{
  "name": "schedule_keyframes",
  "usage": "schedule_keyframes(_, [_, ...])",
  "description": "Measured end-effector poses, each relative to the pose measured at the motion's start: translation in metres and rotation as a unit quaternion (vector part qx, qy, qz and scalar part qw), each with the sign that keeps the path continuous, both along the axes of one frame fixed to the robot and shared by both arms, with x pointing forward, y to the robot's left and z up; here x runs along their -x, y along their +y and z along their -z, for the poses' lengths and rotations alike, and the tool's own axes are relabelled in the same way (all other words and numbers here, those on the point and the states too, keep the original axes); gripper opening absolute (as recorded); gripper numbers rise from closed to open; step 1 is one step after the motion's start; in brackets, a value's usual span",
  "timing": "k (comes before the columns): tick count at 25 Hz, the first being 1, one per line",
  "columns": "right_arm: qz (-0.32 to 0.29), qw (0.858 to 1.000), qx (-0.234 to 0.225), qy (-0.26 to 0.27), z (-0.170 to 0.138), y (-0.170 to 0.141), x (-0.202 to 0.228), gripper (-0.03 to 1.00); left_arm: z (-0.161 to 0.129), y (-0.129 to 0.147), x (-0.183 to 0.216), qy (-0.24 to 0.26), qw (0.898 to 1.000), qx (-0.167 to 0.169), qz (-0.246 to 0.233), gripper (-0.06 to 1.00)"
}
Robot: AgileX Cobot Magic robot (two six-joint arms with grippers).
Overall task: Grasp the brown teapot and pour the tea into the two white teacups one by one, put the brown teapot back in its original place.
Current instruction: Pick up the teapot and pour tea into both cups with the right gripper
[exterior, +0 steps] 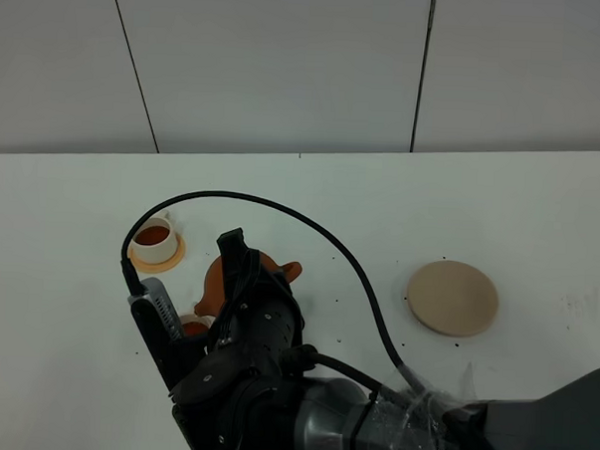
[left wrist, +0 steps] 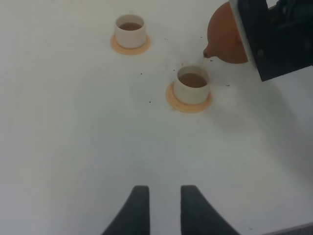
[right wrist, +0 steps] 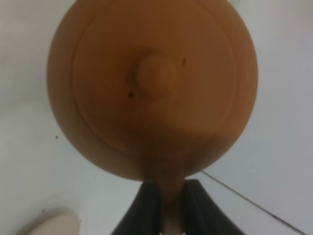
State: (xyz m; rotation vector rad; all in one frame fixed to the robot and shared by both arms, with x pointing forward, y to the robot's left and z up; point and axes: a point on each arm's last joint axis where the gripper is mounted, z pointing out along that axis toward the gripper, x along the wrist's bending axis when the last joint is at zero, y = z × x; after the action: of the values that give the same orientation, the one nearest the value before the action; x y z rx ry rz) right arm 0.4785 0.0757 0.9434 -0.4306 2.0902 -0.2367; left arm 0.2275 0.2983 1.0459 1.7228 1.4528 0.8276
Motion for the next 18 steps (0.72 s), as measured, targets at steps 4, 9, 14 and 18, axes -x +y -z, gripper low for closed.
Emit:
schedule_keyframes(4, [-0.002, 1.0, -0.001, 0.001, 0.0001, 0.0003, 0.0001, 0.09, 0.0, 0.0, 0.0, 0.0, 1.0, 0.0, 0.0, 0.23])
schedule_keyframes(9, [-0.012, 1.0, -0.007, 0.005, 0.0008, 0.0025, 0.0006, 0.09, 0.0, 0.0, 0.0, 0.0, 1.0, 0.0, 0.0, 0.23])
schedule_keyframes(14, [-0.015, 1.0, -0.009, 0.007, 0.001, 0.0032, 0.0007, 0.09, 0.0, 0.0, 0.0, 0.0, 1.0, 0.0, 0.0, 0.23])
schedule_keyframes(18, [-0.013, 1.0, -0.011, 0.008, 0.0012, 0.003, 0.0009, 0.09, 0.0, 0.0, 0.0, 0.0, 1.0, 0.0, 0.0, 0.23])
